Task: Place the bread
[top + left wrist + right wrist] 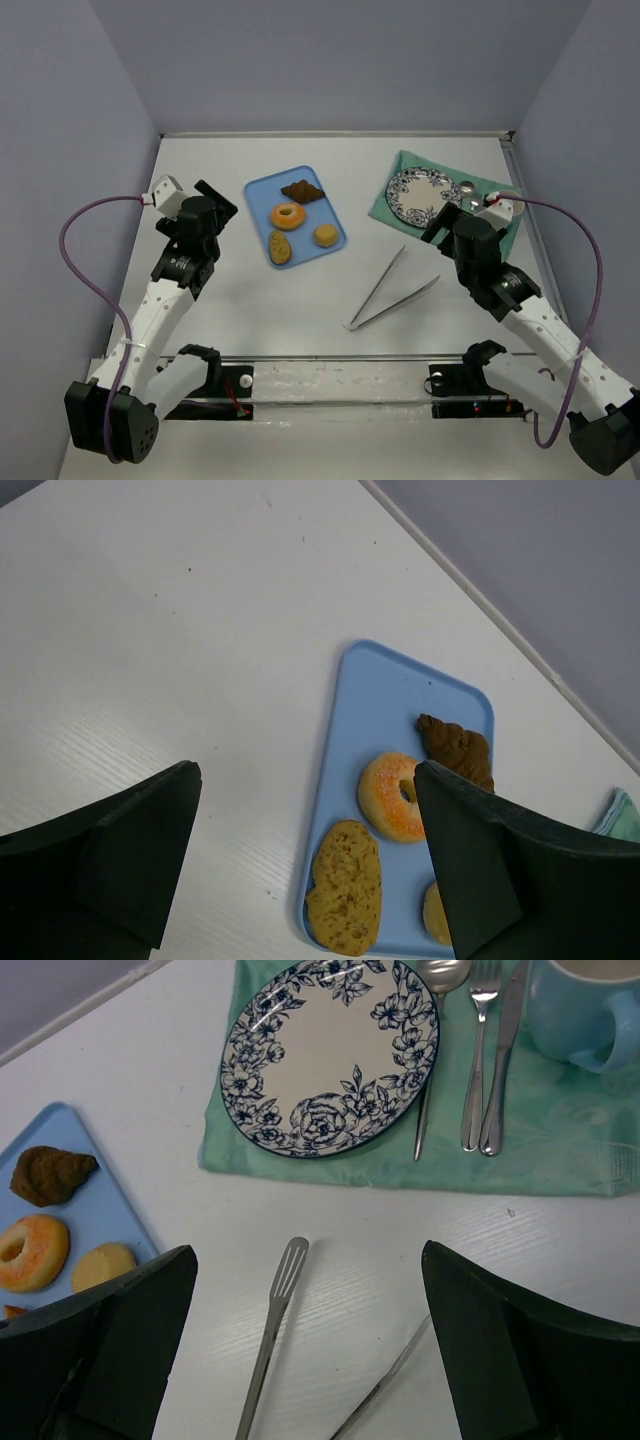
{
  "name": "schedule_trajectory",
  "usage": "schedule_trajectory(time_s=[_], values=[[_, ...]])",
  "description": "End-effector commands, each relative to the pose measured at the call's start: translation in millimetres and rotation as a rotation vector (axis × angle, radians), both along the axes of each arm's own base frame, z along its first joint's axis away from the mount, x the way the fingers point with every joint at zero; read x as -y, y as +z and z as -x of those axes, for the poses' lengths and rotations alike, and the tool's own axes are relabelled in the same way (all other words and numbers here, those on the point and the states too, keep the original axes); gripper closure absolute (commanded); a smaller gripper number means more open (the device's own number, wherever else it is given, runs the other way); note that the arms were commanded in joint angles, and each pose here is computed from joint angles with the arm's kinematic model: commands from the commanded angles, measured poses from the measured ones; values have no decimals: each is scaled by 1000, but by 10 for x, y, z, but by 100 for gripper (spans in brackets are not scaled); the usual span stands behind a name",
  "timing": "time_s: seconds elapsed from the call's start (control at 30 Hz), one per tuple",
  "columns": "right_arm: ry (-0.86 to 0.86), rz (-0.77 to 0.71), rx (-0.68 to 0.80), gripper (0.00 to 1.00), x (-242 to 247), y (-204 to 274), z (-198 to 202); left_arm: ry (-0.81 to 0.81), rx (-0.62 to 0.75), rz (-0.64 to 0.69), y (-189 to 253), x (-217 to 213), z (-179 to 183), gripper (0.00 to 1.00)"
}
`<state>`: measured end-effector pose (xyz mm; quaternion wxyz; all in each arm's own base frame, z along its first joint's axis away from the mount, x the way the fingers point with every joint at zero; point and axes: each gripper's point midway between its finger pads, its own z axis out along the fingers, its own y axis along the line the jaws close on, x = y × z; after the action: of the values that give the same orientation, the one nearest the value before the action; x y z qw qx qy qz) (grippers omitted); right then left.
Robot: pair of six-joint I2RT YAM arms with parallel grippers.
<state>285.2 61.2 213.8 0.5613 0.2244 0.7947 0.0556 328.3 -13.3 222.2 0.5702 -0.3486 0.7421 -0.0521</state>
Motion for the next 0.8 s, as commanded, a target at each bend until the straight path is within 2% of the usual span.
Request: schedule_trajectory(time_s=[0.0,0.13,0.23,0.33,0.47,0.53,0.77], values=[[20,-36,44,0,-18,209,29,17,51,-2,113,-48,-18,1],[93,-112,0,0,-162,138,156,10,50,-1,108,-36,-26,1],[129,-185,-124,0,-291,-35,308,2,45,-3,93,-21,-37,1],[168,-196,-385,0,-408,-409,585,-2,42,-4,89,-13,-53,1],[171,-167,-626,0,-534,-819,792,0,36,-9,75,-20,-48,1],[181,-145,-699,0,-661,-973,870,8,34,-10,66,-35,-37,1],[135,-123,-786,0,-1011,-1246,1030,13,40,-9,68,-45,-36,1]])
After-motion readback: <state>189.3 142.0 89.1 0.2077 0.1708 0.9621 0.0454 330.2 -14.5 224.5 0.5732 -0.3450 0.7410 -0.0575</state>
